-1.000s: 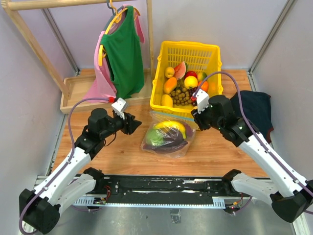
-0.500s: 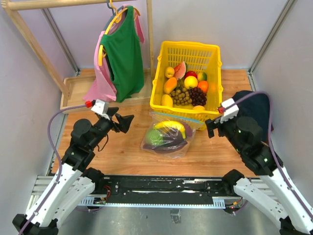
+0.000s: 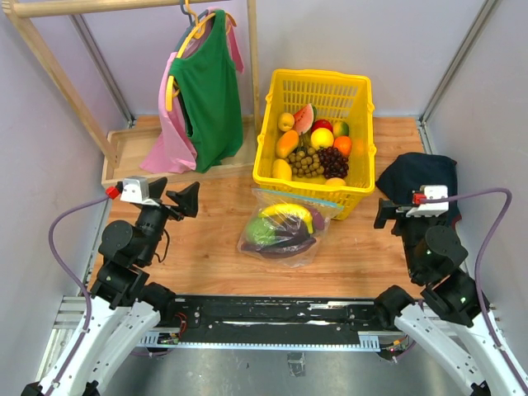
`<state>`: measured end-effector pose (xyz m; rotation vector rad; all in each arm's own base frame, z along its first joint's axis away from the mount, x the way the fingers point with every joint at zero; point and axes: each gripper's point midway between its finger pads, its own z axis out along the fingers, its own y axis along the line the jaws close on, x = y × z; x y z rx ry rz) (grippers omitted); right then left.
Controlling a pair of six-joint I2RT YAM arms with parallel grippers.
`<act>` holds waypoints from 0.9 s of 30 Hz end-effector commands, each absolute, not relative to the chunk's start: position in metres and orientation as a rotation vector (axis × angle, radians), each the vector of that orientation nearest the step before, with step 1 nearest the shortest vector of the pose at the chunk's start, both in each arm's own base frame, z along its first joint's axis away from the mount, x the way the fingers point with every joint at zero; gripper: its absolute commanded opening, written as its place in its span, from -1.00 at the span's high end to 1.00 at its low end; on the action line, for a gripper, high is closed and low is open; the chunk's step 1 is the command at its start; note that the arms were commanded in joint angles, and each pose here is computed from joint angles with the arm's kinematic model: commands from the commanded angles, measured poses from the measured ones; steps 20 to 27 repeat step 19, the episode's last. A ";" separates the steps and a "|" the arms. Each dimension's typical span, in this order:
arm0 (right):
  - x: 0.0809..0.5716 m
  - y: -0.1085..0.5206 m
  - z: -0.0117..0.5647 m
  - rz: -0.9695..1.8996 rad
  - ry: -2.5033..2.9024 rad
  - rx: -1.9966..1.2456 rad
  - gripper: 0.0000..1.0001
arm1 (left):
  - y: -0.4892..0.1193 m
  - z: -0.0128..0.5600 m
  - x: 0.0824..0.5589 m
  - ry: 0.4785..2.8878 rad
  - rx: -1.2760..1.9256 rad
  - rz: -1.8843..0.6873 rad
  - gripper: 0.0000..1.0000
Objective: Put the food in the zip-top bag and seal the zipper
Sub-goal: Reset both arms
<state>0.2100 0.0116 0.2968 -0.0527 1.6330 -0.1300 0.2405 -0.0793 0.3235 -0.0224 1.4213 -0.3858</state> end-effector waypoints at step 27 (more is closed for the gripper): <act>0.195 -0.002 0.318 -0.055 1.521 0.063 -0.96 | -0.052 0.317 0.251 1.443 -0.136 -0.244 -0.99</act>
